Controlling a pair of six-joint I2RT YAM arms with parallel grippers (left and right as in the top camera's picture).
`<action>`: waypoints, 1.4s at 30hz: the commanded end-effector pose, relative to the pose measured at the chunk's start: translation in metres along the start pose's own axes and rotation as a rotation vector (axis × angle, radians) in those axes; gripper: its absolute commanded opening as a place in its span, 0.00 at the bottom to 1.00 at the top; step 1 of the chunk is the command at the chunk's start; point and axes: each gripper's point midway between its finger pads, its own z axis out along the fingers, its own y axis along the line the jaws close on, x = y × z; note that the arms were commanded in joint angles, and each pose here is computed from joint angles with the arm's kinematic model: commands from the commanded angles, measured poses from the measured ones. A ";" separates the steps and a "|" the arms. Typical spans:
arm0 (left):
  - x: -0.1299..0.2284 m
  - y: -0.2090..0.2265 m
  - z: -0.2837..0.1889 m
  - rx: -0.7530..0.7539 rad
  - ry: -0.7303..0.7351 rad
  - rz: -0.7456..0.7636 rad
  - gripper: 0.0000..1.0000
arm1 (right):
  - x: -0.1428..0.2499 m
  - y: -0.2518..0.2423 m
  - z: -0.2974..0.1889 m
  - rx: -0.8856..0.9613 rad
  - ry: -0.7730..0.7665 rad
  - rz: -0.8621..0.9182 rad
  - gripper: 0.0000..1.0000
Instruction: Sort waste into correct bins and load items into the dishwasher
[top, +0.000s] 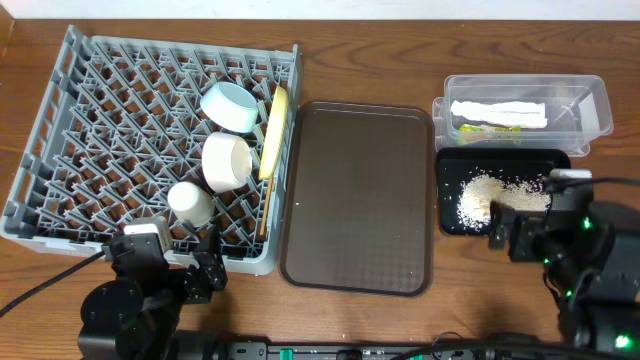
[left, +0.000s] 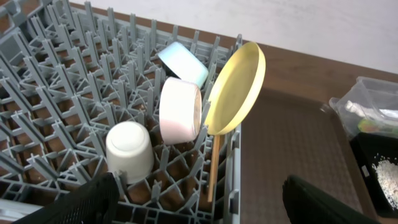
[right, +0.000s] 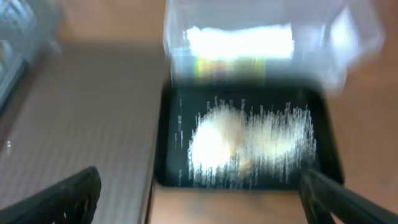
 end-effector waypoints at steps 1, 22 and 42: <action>0.002 0.001 0.001 -0.001 0.003 -0.009 0.87 | -0.002 0.016 0.001 -0.084 -0.159 -0.080 0.99; 0.002 0.001 0.001 -0.001 0.003 -0.009 0.87 | 0.065 0.023 0.056 -0.126 -0.547 -0.205 0.99; 0.002 0.001 0.001 -0.001 0.003 -0.009 0.87 | 0.066 0.023 0.056 -0.126 -0.546 -0.204 0.99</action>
